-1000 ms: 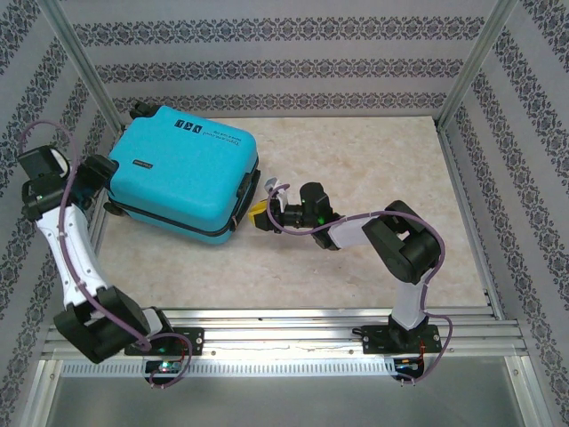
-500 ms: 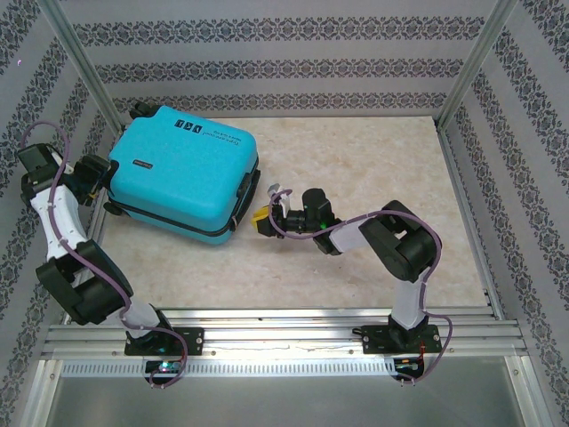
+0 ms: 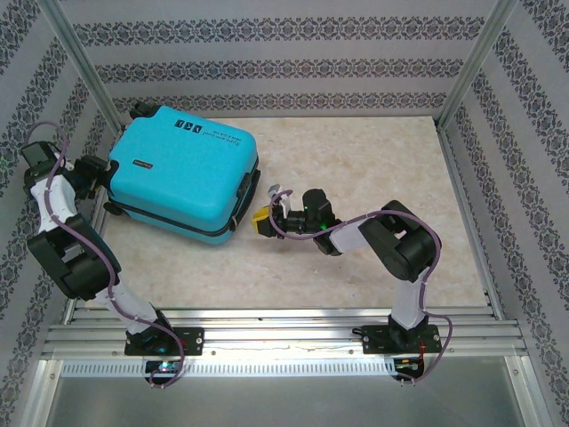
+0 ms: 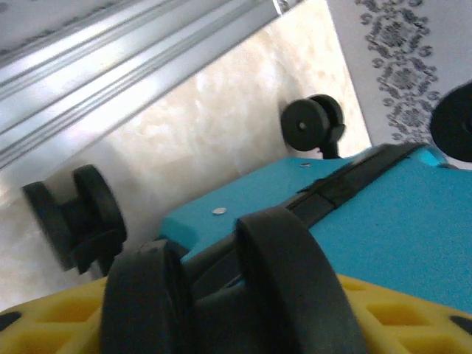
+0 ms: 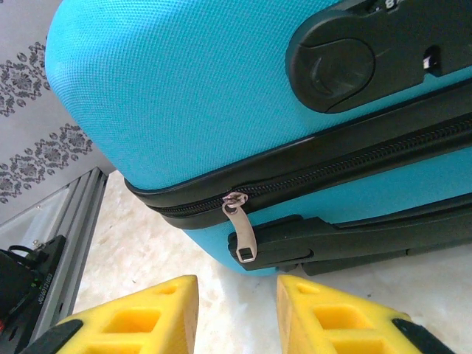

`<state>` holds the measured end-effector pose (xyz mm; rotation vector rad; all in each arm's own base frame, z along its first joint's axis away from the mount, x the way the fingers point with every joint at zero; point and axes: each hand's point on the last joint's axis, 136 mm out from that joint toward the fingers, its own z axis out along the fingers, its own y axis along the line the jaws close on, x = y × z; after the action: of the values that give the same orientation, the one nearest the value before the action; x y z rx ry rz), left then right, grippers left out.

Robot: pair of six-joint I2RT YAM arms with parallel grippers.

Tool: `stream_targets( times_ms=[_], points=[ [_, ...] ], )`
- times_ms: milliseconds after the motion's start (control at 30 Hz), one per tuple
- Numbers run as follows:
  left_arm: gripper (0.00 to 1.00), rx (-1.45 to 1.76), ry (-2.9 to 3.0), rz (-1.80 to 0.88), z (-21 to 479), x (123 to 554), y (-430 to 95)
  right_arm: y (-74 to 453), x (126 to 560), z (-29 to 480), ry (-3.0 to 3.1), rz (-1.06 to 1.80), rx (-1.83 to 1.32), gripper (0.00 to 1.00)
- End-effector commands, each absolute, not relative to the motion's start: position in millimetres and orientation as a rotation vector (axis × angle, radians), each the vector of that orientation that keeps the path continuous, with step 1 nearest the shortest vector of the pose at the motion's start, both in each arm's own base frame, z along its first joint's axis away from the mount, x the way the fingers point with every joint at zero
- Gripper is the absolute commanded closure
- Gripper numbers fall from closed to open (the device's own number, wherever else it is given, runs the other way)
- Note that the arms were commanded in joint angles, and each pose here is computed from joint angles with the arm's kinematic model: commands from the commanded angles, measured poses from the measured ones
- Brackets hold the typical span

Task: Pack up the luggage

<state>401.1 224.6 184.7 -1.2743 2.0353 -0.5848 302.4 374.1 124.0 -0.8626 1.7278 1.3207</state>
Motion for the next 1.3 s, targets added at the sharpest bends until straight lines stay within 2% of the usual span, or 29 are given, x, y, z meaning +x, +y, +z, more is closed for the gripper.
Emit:
stream_targets(
  times_ms=[0,67,133,167,400,700,1267],
  points=[
    [0.69,-1.228,1.980,-0.635,196.2,416.6,229.2,377.1,292.4,124.8,1.684,1.347,-0.910,0.67],
    [0.88,-1.217,1.958,-0.673,201.0,419.5,223.1,378.8,290.6,121.3,1.691,1.332,-0.928,0.67],
    [0.99,-1.224,1.911,-0.730,207.8,420.5,217.1,381.0,285.8,113.8,1.699,1.309,-0.959,0.67],
    [1.00,-1.227,1.888,-0.763,211.8,420.9,214.4,381.4,284.3,110.7,1.700,1.295,-0.968,0.67],
    [1.00,-1.215,1.712,-1.121,241.0,440.1,193.5,389.3,285.9,102.4,1.694,1.220,-1.019,0.65],
    [1.00,-1.210,1.576,-1.371,244.3,453.6,188.3,402.2,306.9,109.2,1.663,1.118,-1.069,0.62],
    [1.00,-1.191,1.553,-1.408,252.8,451.6,184.4,423.0,319.9,105.8,1.643,1.112,-1.127,0.61]
  ],
)
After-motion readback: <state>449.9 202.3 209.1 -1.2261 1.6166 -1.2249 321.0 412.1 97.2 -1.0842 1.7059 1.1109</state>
